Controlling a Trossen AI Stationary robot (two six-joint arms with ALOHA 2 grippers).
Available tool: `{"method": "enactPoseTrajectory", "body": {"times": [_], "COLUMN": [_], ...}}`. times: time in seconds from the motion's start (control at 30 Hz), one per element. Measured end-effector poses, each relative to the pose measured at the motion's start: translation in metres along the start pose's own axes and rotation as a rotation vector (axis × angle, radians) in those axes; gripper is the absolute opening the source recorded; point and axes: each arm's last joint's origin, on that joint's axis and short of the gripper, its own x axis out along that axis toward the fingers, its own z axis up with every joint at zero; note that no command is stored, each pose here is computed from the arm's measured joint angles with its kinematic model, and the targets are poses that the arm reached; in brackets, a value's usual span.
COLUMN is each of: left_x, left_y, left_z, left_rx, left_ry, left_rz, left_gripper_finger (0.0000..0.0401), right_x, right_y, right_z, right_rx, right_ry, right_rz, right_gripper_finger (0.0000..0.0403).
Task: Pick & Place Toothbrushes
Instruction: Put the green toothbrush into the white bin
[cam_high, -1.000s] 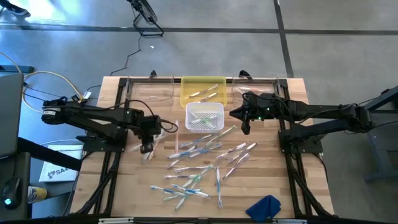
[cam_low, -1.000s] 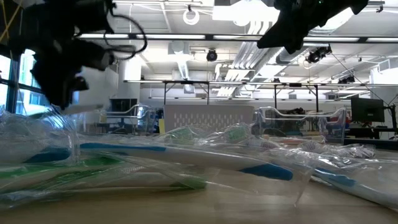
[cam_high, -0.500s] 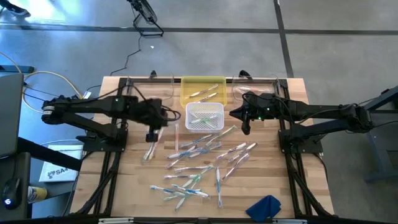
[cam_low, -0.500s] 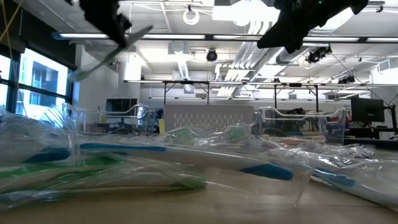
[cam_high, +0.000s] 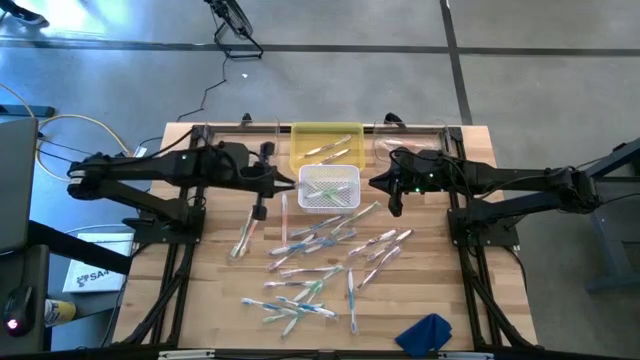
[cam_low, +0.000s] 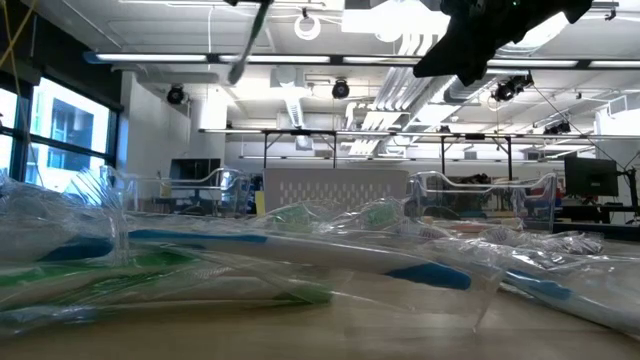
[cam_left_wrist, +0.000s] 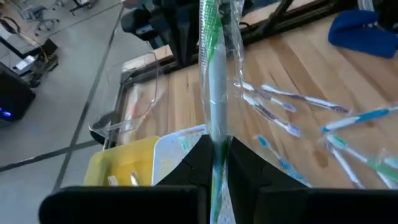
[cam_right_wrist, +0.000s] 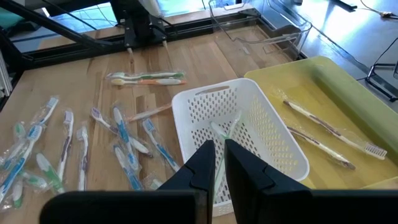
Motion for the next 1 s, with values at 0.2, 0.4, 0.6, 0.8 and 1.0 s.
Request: {"method": "enactPoseTrajectory", "body": {"times": [0.2,0.4,0.6,0.8,1.0], "left_x": [0.023,0.056,0.076,0.099,0.123], "left_y": [0.006,0.034,0.063,0.077,0.076], "left_z": [-0.004,-0.022,-0.040,-0.049,-0.062], "left_rx": [0.030,-0.076,-0.196,-0.253,-0.267], "left_ry": [0.012,0.014,0.021,-0.079,-0.061], "left_rz": [0.016,-0.017,0.040,-0.031,-0.063], "left_gripper_finger": [0.0021,0.0021,0.0021,0.0021,0.0021], "right_x": [0.000,-0.003,-0.003,-0.004,-0.005], "right_y": [0.000,0.003,0.009,0.017,0.023], "right_z": [0.000,0.001,-0.005,-0.012,-0.013], "right_rx": [0.037,0.025,0.008,-0.015,-0.030], "right_ry": [0.004,-0.004,0.050,0.110,0.115], "right_rz": [0.016,0.040,0.065,0.097,0.123], "right_gripper_finger": [0.0028,0.0028,0.0028,0.0028,0.0028]}}
